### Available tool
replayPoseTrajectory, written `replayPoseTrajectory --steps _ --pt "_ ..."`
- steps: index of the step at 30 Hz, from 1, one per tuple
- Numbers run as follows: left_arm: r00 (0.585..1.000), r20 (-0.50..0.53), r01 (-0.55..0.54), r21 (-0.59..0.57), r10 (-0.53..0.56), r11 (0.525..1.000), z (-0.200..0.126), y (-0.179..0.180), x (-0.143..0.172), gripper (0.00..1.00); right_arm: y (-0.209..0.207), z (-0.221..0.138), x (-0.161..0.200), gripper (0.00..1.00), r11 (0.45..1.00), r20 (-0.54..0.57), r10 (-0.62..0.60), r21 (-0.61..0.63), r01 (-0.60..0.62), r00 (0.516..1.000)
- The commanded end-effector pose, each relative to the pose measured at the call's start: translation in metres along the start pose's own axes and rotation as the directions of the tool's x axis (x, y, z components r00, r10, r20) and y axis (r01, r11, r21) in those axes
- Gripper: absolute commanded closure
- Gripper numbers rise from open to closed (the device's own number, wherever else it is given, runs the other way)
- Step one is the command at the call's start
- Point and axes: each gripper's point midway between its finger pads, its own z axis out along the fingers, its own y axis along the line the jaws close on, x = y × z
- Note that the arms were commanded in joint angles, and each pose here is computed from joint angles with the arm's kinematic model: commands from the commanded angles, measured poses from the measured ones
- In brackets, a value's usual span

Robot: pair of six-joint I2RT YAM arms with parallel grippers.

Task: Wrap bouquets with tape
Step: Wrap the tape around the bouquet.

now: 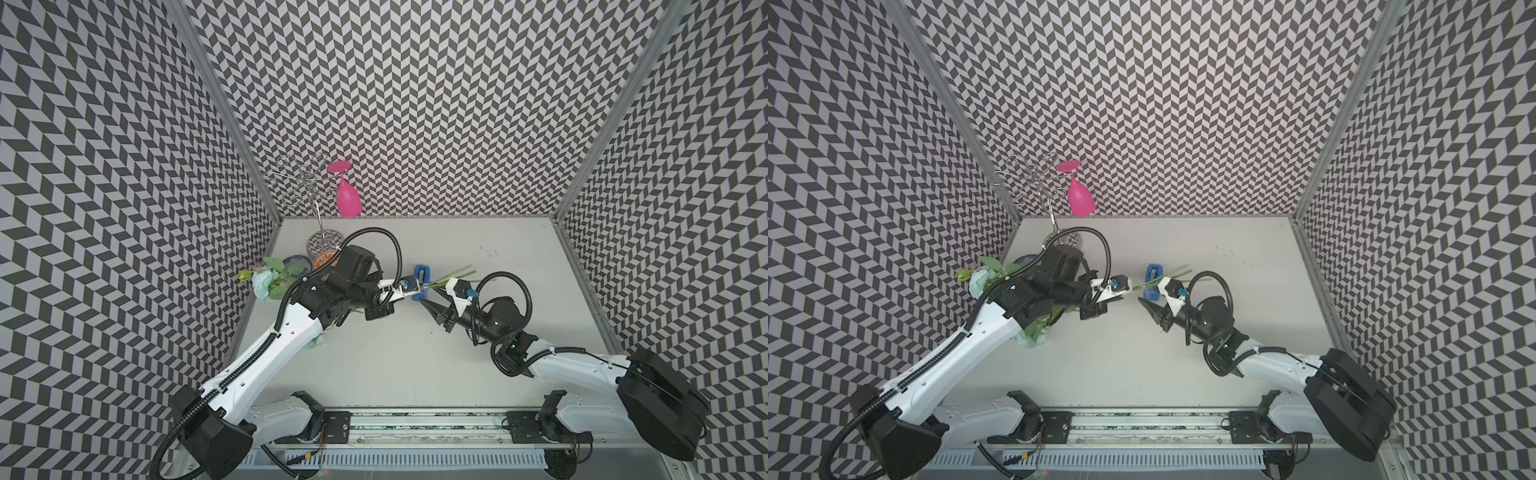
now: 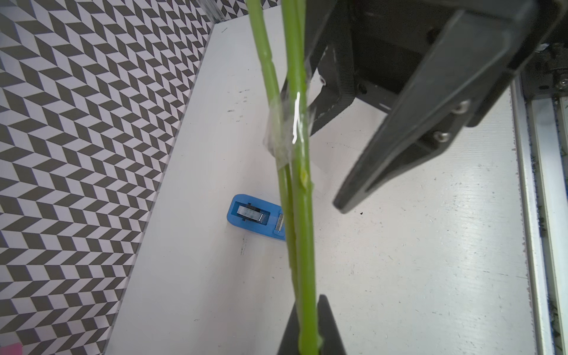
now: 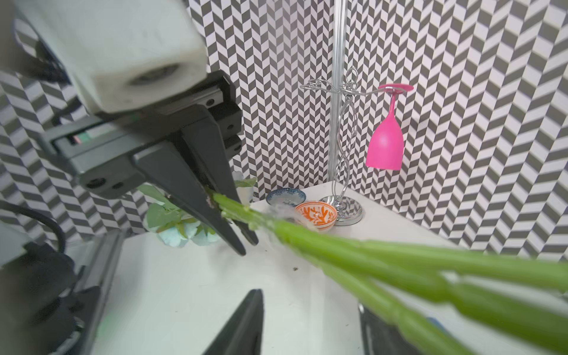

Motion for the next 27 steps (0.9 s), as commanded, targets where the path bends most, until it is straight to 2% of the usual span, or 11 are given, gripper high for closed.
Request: replayPoseTrajectory --steps 1,4,8,15,17,21,27 --pt "0.998 0.048 -0.027 -0.019 0.028 0.999 -0.015 0.005 -0.015 1.00 0.006 0.003 -0.025 0.70 0.999 0.083 -0.005 -0.042 0.009 0.997" --pt "0.999 0.047 -0.022 -0.034 0.023 0.999 -0.015 0.006 -0.012 1.00 0.018 0.004 -0.026 0.87 0.993 0.063 -0.004 -0.115 0.011 0.998" --pt "0.999 0.033 -0.011 -0.075 0.014 0.997 -0.014 0.013 -0.007 1.00 0.037 -0.002 -0.030 1.00 0.976 0.038 0.019 -0.219 -0.010 0.999" --pt "0.999 -0.046 -0.002 -0.109 -0.003 0.994 -0.003 0.019 0.007 1.00 0.058 -0.016 -0.058 1.00 0.931 0.049 0.164 -0.336 -0.139 0.985" --pt "0.999 -0.050 -0.004 -0.094 0.000 0.996 0.000 0.016 0.008 1.00 0.054 -0.013 -0.066 1.00 0.932 0.047 0.191 -0.322 -0.166 0.980" --pt "0.999 -0.049 -0.007 -0.093 0.003 0.996 0.001 0.015 0.009 1.00 0.042 -0.001 -0.082 0.93 0.936 0.028 0.245 -0.267 -0.229 0.969" --pt "0.998 -0.056 -0.007 -0.094 0.001 0.996 0.002 0.014 0.011 1.00 0.047 0.006 -0.093 0.88 0.927 -0.014 0.237 -0.296 -0.230 0.971"
